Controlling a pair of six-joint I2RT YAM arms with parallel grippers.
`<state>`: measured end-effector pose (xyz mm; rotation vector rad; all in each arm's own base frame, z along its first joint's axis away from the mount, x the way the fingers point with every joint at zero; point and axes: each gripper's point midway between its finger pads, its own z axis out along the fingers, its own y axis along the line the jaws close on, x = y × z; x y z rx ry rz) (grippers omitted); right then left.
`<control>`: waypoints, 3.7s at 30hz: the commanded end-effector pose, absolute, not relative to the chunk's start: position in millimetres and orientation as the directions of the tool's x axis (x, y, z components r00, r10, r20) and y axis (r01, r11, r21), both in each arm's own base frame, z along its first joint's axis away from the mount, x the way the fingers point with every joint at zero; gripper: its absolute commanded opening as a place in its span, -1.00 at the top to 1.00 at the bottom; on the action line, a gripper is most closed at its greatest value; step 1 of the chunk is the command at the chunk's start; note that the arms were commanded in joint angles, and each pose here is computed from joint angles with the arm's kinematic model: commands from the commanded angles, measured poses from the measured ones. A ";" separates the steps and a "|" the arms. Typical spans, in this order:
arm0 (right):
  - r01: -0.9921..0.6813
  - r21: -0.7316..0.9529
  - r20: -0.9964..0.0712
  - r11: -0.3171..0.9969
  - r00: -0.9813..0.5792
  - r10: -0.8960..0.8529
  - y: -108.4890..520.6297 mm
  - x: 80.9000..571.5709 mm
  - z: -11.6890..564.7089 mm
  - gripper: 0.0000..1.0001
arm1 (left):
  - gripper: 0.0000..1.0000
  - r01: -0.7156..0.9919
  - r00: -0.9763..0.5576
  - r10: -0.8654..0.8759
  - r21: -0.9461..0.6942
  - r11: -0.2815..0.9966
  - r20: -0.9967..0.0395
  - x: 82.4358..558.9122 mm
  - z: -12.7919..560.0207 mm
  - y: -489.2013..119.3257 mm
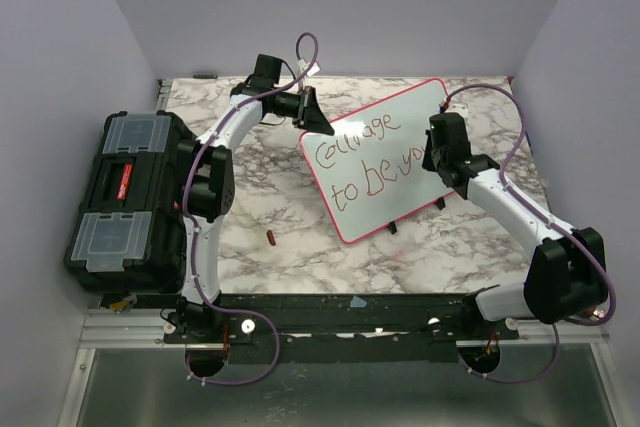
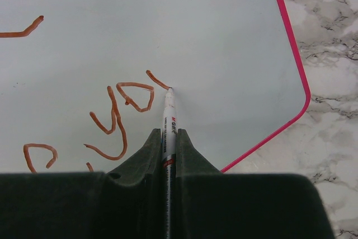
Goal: Write a sentence on the whiteboard
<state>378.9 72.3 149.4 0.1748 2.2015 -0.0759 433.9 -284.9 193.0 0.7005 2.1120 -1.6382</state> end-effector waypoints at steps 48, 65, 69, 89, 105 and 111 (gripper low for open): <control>0.178 0.038 -0.801 0.983 -0.583 0.136 75.9 397.3 147.4 0.99 | 1.00 0.734 -0.679 0.150 -0.660 0.161 -0.718 444.8 207.8 -281.9; 0.201 0.003 -0.777 0.980 -0.616 0.129 65.3 377.2 127.1 0.99 | 1.00 0.734 -0.679 0.150 -0.660 0.161 -0.718 445.0 208.0 -281.9; 0.215 -0.008 -0.782 0.977 -0.610 0.128 61.6 376.5 131.1 0.99 | 1.00 0.733 -0.680 0.149 -0.661 0.161 -0.718 445.1 208.6 -282.1; 0.219 0.120 -0.888 0.968 -0.413 0.203 54.2 357.8 240.9 0.99 | 1.00 0.737 -0.673 0.145 -0.644 0.204 -0.725 448.9 212.3 -280.2; 0.104 0.248 -0.886 0.963 -0.378 0.269 72.5 335.0 263.1 0.99 | 1.00 0.706 -0.680 0.127 -0.598 0.380 -0.722 450.3 218.5 -279.7; 0.076 0.271 -0.885 0.959 -0.373 0.280 76.9 329.8 264.3 0.98 | 1.00 0.703 -0.675 0.118 -0.586 0.402 -0.728 442.9 218.9 -277.8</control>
